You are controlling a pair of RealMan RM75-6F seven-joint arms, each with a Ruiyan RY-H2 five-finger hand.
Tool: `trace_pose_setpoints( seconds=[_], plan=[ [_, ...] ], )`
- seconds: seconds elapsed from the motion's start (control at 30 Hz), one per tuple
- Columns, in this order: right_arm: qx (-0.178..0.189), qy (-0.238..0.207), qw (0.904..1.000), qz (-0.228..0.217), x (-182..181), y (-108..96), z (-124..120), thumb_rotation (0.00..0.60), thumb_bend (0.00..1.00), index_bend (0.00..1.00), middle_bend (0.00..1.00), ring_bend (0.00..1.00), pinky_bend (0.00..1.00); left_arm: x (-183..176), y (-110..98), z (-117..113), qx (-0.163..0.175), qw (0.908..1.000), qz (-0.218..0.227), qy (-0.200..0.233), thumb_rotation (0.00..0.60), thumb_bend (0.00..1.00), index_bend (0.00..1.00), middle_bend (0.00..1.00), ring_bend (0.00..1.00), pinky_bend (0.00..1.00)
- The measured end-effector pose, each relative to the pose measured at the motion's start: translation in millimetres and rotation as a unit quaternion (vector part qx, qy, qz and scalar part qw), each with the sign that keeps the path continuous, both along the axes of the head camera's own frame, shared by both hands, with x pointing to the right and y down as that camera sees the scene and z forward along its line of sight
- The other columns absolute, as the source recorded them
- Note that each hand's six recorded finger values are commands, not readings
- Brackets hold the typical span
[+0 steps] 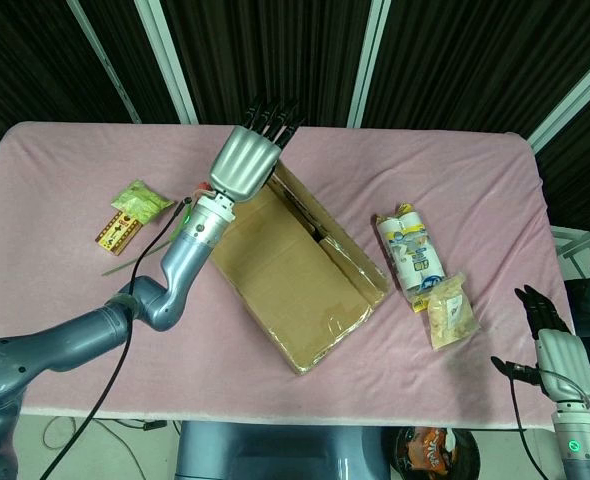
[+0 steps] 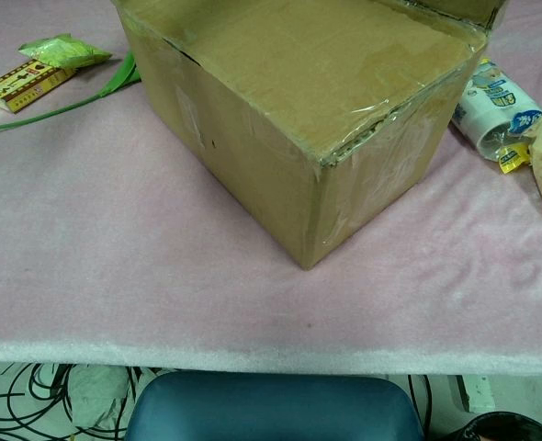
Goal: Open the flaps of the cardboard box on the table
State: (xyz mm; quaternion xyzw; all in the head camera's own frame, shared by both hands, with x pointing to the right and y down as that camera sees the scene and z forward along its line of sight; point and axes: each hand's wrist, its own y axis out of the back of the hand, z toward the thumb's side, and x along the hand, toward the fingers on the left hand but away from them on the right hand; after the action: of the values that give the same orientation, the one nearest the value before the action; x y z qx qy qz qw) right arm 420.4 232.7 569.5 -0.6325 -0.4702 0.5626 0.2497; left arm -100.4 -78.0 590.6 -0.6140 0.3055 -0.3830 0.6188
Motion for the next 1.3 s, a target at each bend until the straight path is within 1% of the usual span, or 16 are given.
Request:
trace_pose_setpoints(
  seconds=[0.1, 0.17, 0.3, 0.43, 0.57, 0.73, 0.83, 0.93, 1.03, 1.13, 1.17, 1.23, 1.3],
  plan=[
    [-0.003, -0.002, 1.0000, 0.005, 1.5, 0.0, 0.6, 0.600, 0.22, 0.00, 0.00, 0.00, 0.22, 14.0, -10.4, -0.4, 0.009, 0.9999, -0.006, 0.001, 0.600, 0.32, 0.00, 0.00, 0.00, 0.00],
    [-0.005, -0.003, 1.0000, 0.008, 2.9, -0.1, 0.6, 0.600, 0.22, 0.00, 0.00, 0.00, 0.22, 23.2, -16.3, 0.7, 0.013, 0.9998, -0.011, 0.000, 0.600, 0.29, 0.00, 0.00, 0.00, 0.00],
    [-0.006, -0.002, 0.9999, 0.010, 4.0, 0.5, 0.3, 0.600, 0.22, 0.00, 0.00, 0.00, 0.22, 36.8, -21.9, 5.6, 0.016, 0.9997, -0.019, 0.000, 0.600, 0.27, 0.00, 0.00, 0.00, 0.00],
    [-0.007, -0.001, 0.9999, 0.011, 5.1, 1.2, 0.1, 0.600, 0.22, 0.00, 0.00, 0.00, 0.22, 40.7, -18.8, 12.5, 0.008, 0.9998, -0.017, 0.005, 0.600, 0.24, 0.00, 0.00, 0.00, 0.00],
    [-0.006, 0.001, 0.9999, 0.012, 7.2, 1.9, 0.4, 0.600, 0.22, 0.00, 0.00, 0.00, 0.22, 31.8, -14.3, 15.1, -0.001, 0.9998, -0.014, 0.012, 0.600, 0.22, 0.00, 0.00, 0.00, 0.00],
    [-0.006, 0.003, 0.9999, 0.011, 7.0, 2.2, 0.4, 0.600, 0.22, 0.00, 0.00, 0.00, 0.22, 15.8, -1.4, 11.9, -0.022, 0.9991, -0.006, 0.035, 0.600, 0.19, 0.00, 0.00, 0.00, 0.00],
    [-0.007, 0.005, 0.9999, 0.010, 6.7, 2.2, 0.9, 0.600, 0.23, 0.00, 0.00, 0.00, 0.22, 1.4, 11.9, 5.2, -0.037, 0.9980, 0.002, 0.051, 0.600, 0.18, 0.00, 0.00, 0.00, 0.00],
    [-0.006, 0.009, 0.9999, 0.010, 6.8, 2.1, 1.0, 0.600, 0.22, 0.00, 0.00, 0.00, 0.22, -18.9, 30.2, -4.4, -0.057, 0.9961, 0.008, 0.067, 0.600, 0.17, 0.00, 0.00, 0.00, 0.00],
    [-0.006, 0.013, 0.9999, 0.009, 6.8, 2.0, 0.8, 0.600, 0.22, 0.00, 0.00, 0.00, 0.22, -47.8, 53.3, -15.4, -0.079, 0.9936, 0.006, 0.080, 0.600, 0.17, 0.00, 0.00, 0.00, 0.00],
    [-0.006, 0.018, 0.9998, 0.006, 6.7, 2.2, 1.0, 0.600, 0.23, 0.00, 0.00, 0.00, 0.22, -89.4, 81.1, -24.5, -0.102, 0.9910, -0.011, 0.086, 0.600, 0.17, 0.00, 0.00, 0.00, 0.00],
    [-0.006, 0.020, 0.9998, 0.005, 6.6, 2.3, 1.0, 0.600, 0.22, 0.00, 0.00, 0.00, 0.22, -108.5, 93.8, -26.4, -0.112, 0.9897, -0.023, 0.087, 0.600, 0.17, 0.00, 0.00, 0.00, 0.00],
    [-0.006, 0.024, 0.9997, 0.003, 6.4, 2.4, 0.9, 0.600, 0.22, 0.00, 0.00, 0.00, 0.22, -138.6, 112.8, -27.2, -0.125, 0.9877, -0.045, 0.083, 0.600, 0.17, 0.00, 0.00, 0.00, 0.00],
    [-0.005, 0.027, 0.9996, 0.000, 5.6, 2.5, 0.4, 0.600, 0.22, 0.00, 0.00, 0.00, 0.22, -175.1, 138.6, -26.9, -0.141, 0.9839, -0.076, 0.079, 0.600, 0.16, 0.00, 0.00, 0.00, 0.00]
  ],
)
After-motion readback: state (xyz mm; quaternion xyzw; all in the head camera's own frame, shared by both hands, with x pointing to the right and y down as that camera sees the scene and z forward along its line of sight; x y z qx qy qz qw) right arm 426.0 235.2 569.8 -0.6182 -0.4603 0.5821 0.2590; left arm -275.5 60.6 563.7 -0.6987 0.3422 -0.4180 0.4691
